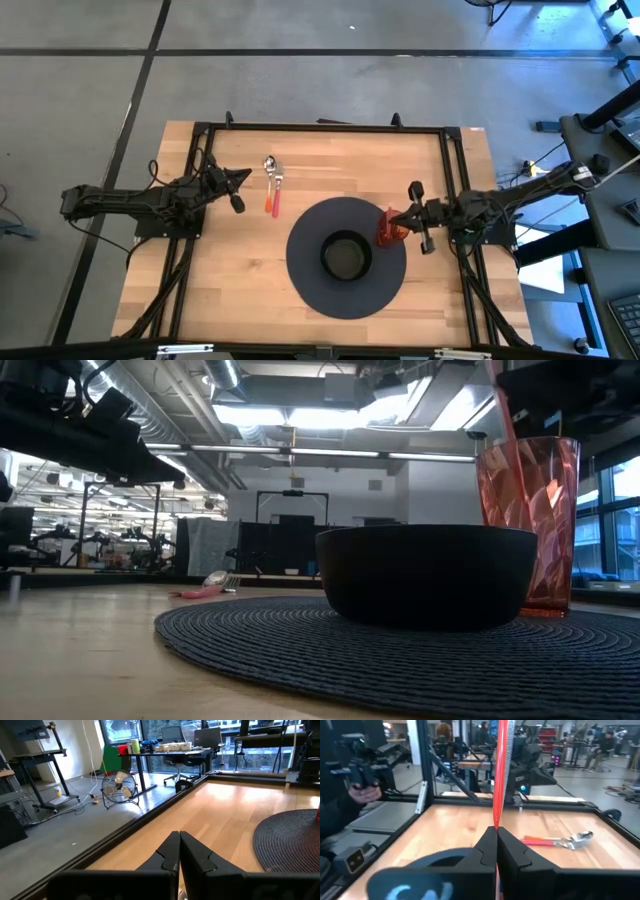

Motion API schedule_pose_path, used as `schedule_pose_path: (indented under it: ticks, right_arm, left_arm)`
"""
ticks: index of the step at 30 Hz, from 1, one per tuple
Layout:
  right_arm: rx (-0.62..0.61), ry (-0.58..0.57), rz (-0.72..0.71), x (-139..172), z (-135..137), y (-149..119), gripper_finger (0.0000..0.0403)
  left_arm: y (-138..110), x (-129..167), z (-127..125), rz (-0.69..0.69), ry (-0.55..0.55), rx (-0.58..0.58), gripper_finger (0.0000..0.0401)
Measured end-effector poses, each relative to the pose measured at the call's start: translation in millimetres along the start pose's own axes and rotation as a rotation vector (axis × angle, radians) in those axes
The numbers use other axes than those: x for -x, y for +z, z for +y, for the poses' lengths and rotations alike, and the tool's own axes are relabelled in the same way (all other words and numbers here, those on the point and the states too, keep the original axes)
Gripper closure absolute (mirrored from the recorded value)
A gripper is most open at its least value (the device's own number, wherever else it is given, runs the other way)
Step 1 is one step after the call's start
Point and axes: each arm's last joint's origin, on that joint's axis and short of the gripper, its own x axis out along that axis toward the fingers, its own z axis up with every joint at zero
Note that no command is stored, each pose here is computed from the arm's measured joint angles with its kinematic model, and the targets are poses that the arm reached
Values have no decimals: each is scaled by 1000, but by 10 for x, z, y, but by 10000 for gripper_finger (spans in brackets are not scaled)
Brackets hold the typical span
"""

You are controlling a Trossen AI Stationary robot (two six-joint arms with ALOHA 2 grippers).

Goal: Pick & Place Utensil
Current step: Put the red straw into the red cup on the blue mat

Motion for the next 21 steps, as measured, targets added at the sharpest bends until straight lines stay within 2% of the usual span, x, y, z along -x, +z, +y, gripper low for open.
schedule_pose_path:
  ticks: [21]
  right_arm:
    - [55,-5,53,-1,6,-64,398]
  left_arm:
    - [-1,0,0,1,0,0,397]
